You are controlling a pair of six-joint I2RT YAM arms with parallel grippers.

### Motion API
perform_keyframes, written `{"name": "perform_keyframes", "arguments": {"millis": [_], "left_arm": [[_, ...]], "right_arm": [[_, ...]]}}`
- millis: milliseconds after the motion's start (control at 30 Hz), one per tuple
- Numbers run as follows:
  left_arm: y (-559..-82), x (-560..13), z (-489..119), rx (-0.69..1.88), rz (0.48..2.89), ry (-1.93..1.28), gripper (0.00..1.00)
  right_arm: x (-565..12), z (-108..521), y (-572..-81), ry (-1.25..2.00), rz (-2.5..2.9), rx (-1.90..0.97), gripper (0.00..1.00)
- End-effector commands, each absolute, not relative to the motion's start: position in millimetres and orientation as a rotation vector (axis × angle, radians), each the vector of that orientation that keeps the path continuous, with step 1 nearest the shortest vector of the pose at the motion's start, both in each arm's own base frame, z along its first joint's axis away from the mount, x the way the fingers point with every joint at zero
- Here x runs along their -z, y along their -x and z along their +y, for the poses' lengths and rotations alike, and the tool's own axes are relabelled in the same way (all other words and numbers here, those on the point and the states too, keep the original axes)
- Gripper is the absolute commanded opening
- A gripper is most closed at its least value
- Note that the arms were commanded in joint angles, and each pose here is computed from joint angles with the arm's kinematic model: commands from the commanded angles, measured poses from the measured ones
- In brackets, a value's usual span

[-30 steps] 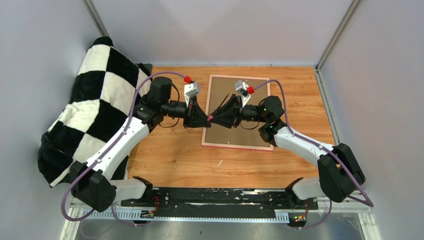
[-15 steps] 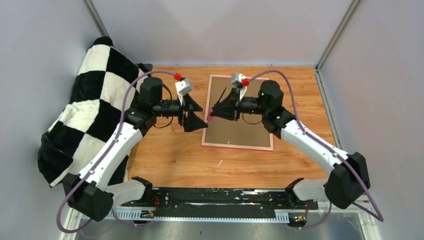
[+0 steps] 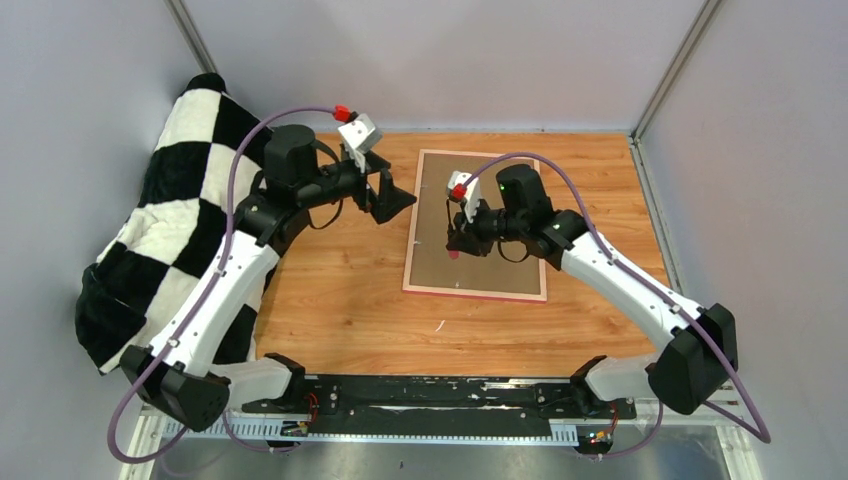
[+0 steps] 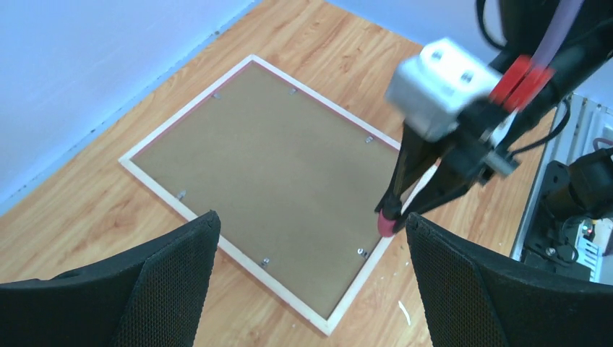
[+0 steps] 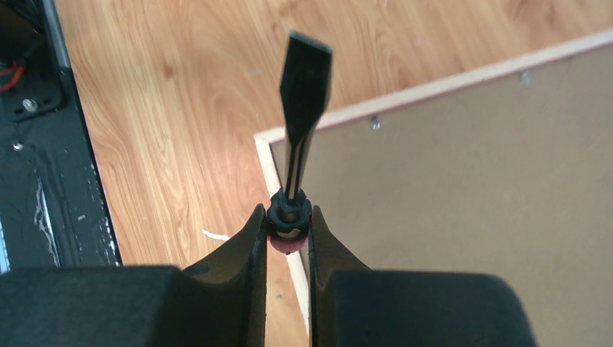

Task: Take the photo out of the frame
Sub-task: Pick up the screwdriver from the center of the board.

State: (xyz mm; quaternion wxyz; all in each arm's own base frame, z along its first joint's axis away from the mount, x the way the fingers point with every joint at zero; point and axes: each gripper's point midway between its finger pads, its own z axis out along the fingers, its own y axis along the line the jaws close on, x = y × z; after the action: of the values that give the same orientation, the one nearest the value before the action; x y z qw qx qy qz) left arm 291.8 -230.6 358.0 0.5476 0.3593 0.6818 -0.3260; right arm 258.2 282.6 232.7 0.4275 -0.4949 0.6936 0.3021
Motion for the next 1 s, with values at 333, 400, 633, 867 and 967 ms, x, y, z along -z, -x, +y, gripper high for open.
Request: {"name": "perform_keyframes", "arguments": {"millis": [333,400,633,867,967], "left_arm": [[-296,-336,-276,0.897,1.651,-0.869,0.97],[-296,-334,-280,0.919,1.663,-0.855,0.96],[-294,-325,-298,0.957,1.694,-0.881,0.94],[-296,-312,-307,0.954,1.728,-0.891,0.85],[-295,-310,-311,0.965,1.732,-0.896,0.83]], "right_arm": [[-216,283,-244,1.27,1.784,-0.779,0.0],[-218,285,-243,1.259,1.778,-0.793,0.0],[-214,289,-241,1.245,1.798,-0.836,0.0],[-213,292,-241,1.236,1.807,-0.857,0.0],[-212,293,-242,1.233,1.81,-0.859,0.0]]}}
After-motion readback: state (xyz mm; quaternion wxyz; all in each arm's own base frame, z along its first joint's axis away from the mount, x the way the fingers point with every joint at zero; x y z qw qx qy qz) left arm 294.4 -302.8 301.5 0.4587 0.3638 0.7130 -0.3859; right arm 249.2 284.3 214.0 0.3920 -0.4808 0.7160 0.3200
